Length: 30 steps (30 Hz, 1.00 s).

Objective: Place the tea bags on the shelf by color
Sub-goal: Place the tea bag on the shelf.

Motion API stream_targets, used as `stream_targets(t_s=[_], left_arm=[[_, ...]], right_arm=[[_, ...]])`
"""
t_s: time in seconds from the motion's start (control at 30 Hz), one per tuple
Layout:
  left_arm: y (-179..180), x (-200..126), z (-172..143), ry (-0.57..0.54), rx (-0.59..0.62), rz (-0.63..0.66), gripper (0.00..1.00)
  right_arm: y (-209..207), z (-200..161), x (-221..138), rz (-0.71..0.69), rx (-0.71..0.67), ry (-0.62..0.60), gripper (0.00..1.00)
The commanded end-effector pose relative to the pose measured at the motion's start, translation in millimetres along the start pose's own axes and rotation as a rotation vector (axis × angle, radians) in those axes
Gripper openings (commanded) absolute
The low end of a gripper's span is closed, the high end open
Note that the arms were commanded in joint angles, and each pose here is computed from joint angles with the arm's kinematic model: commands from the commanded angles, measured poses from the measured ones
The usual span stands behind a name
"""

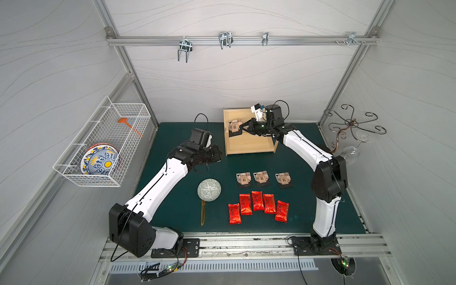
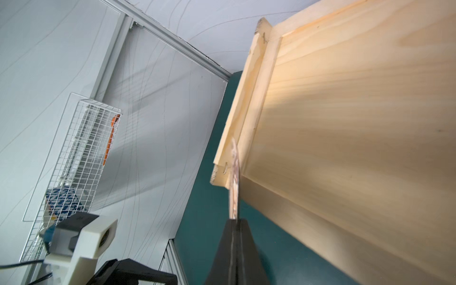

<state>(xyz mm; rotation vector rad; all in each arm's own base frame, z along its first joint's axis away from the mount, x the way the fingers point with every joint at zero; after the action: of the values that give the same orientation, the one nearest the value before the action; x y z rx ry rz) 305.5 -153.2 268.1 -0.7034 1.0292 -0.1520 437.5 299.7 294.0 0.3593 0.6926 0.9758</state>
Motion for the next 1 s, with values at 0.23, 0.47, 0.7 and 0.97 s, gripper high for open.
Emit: stream_targets(t_s=[0.23,0.47,0.7,0.97], left_arm=[[2.8,9.9,2.1,-0.003,0.031,0.005,0.43],[5.6,14.8,-0.4,0.013,0.027,0.008,0.43],[6.4,16.5,-1.8,0.021,0.025,0.006,0.43],[6.2,13.0,-2.6,0.017,0.029,0.0,0.44]], right_arm=[[-15.7,17.6,13.0,-0.025,-0.04,0.023,0.0],[-27.4,15.9,26.3,-0.055,-0.067,0.054,0.0],[-35.1,15.6,29.3,-0.101,-0.105,0.067,0.06],[-35.6,15.6,42.0,-0.085,-0.114,0.087,0.13]])
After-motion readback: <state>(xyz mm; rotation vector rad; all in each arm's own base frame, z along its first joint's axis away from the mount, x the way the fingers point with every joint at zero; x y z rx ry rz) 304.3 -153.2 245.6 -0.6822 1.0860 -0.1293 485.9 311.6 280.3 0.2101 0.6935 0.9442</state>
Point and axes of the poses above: each gripper's point midway between its finger pads, its own x axis out along the fingers, its own y axis along the line the jaws close on, z = x × y, the point moved 6 cm from there along -x, back along the fingers, and after that the axes turned 15 degrees about -x, right-handed, at the moved point
